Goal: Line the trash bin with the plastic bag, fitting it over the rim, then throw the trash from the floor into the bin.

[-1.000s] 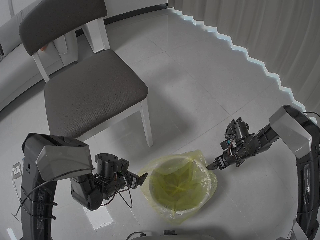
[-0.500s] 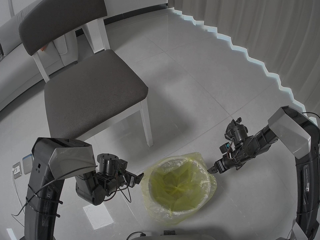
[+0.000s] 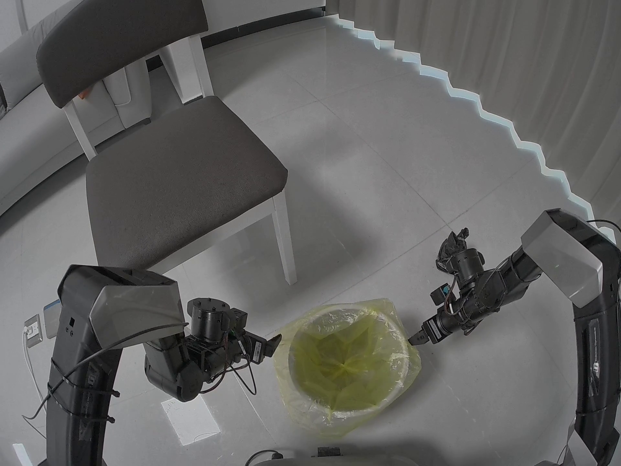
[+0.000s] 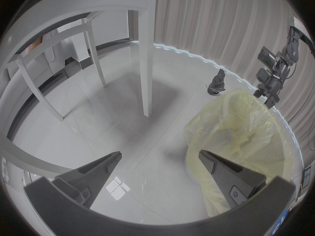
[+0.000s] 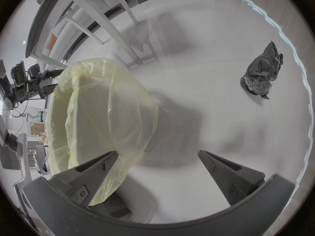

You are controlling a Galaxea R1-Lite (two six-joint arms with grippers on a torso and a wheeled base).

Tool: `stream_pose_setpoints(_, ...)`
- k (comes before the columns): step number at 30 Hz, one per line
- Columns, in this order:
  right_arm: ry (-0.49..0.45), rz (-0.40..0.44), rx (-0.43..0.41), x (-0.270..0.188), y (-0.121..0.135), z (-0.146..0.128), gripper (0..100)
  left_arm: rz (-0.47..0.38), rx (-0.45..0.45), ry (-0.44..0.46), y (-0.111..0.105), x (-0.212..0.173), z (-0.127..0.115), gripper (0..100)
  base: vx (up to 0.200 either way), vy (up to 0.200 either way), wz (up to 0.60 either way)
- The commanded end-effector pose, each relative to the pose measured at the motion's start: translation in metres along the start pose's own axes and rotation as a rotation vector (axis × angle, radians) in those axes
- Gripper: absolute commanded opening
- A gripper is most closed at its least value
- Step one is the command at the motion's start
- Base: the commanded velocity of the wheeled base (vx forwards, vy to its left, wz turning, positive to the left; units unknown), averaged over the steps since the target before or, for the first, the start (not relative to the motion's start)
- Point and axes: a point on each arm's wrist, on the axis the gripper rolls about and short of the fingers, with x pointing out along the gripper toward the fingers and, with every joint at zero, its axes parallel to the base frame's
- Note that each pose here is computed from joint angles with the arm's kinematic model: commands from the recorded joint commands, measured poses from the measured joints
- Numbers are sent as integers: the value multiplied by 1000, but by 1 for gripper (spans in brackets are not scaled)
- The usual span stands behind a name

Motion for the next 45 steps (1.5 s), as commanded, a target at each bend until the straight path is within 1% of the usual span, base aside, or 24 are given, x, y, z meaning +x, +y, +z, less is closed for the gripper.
stream_pose_setpoints(1,13,-13,-2,10,0,-2,100,-4,0,-23,-2,-11,11,100,0,0,0)
stream_pose_setpoints(7,15,-17,-1,4,-3,-3,100,-4,0,-48,-2,-20,14,100,0,0,0)
stream_pose_setpoints(14,-63,-63,27,-41,-17,8,100,-3,0,-77,-2,-33,11,100,0,0,0)
stream_pose_setpoints(17,-83,-74,29,-53,-18,10,100,-5,1,-98,-3,-39,14,100,0,0,0)
stream_pose_setpoints(19,-115,-95,45,-69,-26,13,100,-2,0,-134,-2,-47,22,100,0,0,0)
stream_pose_setpoints(20,-116,-97,46,-69,-26,13,100,-2,-2,-134,-2,-48,22,100,0,0,0)
stream_pose_setpoints(23,-143,-123,69,-81,-38,14,100,-1,-5,-158,-2,-58,30,100,0,0,0)
stream_pose_setpoints(29,-169,-156,106,-92,-57,12,100,-11,2,-203,-6,-68,44,100,0,0,0)
stream_pose_setpoints(34,-193,-170,121,-100,-65,13,100,-23,10,-213,-11,-70,47,100,0,0,0)
stream_pose_setpoints(36,-204,-179,127,-101,-70,15,100,-24,11,-216,-11,-71,48,100,0,0,0)
stream_pose_setpoints(37,-231,-195,131,-105,-78,20,100,-32,13,-231,-14,-73,51,100,0,0,0)
stream_pose_setpoints(38,-231,-195,131,-105,-78,20,100,-32,13,-231,-14,-73,51,100,0,0,0)
stream_pose_setpoints(40,-250,-206,144,-97,-91,23,100,-40,14,-270,-18,-76,53,100,0,0,0)
stream_pose_setpoints(41,-250,-206,144,-97,-91,23,100,-40,14,-270,-18,-76,53,100,0,0,0)
stream_pose_setpoints(44,-297,-194,166,-90,-98,29,100,-49,14,-342,-23,-83,54,100,0,0,0)
stream_pose_setpoints(45,-323,-189,178,-91,-100,31,100,-43,14,-334,-24,-85,52,100,0,0,0)
